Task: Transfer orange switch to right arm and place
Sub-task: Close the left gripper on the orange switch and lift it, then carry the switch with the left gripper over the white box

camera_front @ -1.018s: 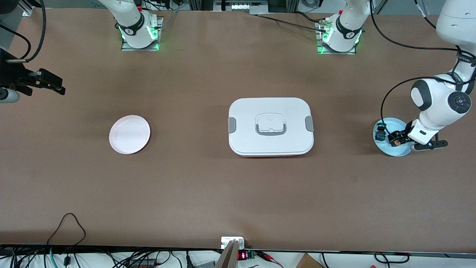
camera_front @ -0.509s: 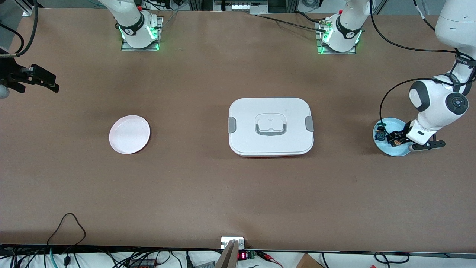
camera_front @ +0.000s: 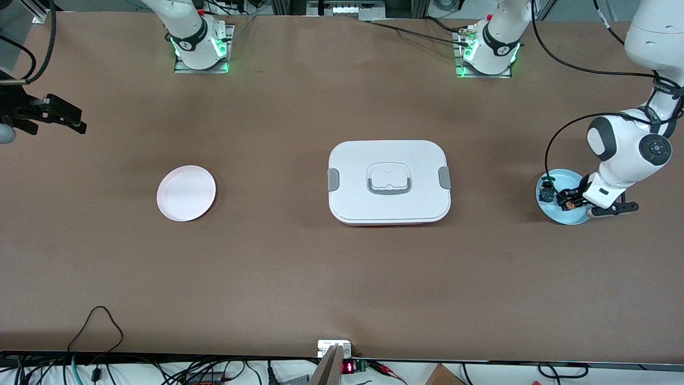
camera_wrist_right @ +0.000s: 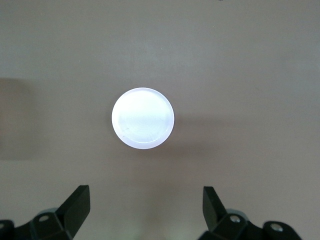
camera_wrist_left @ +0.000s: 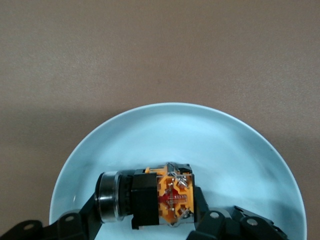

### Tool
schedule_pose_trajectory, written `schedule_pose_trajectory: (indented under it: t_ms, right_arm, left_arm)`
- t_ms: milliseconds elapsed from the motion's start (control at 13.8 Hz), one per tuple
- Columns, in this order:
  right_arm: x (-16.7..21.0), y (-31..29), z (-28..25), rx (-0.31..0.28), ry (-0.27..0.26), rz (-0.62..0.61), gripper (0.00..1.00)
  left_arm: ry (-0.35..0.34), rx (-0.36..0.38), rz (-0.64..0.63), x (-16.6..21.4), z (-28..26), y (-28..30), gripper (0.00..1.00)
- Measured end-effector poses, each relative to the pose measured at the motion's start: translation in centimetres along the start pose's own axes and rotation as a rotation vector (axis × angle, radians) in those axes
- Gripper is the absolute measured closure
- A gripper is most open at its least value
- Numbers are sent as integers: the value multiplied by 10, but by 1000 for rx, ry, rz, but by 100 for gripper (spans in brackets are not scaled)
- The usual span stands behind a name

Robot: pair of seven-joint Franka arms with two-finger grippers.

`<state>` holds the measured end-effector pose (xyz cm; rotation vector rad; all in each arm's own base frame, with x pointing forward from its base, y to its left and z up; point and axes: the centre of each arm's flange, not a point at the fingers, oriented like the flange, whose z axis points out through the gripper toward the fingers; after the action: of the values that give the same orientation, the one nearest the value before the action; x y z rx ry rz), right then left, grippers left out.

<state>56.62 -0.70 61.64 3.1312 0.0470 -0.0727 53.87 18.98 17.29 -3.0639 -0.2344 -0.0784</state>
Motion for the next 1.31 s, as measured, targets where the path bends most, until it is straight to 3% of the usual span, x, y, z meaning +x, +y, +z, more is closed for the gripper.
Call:
schedule_pose_trajectory:
  t_ms: [509,1018,1309]
  right_arm:
    - [3,0,5,0,-8,0,0]
    - [2,3,5,0,-9,5,0]
    - [2,3,5,0,-9,5,0]
  left_arm:
    - [7,-1,14,16,-28,6,28]
    - [-326,-59,136,62,-158,83,28]
    - [-429,-169,247,64,-229,163,28]
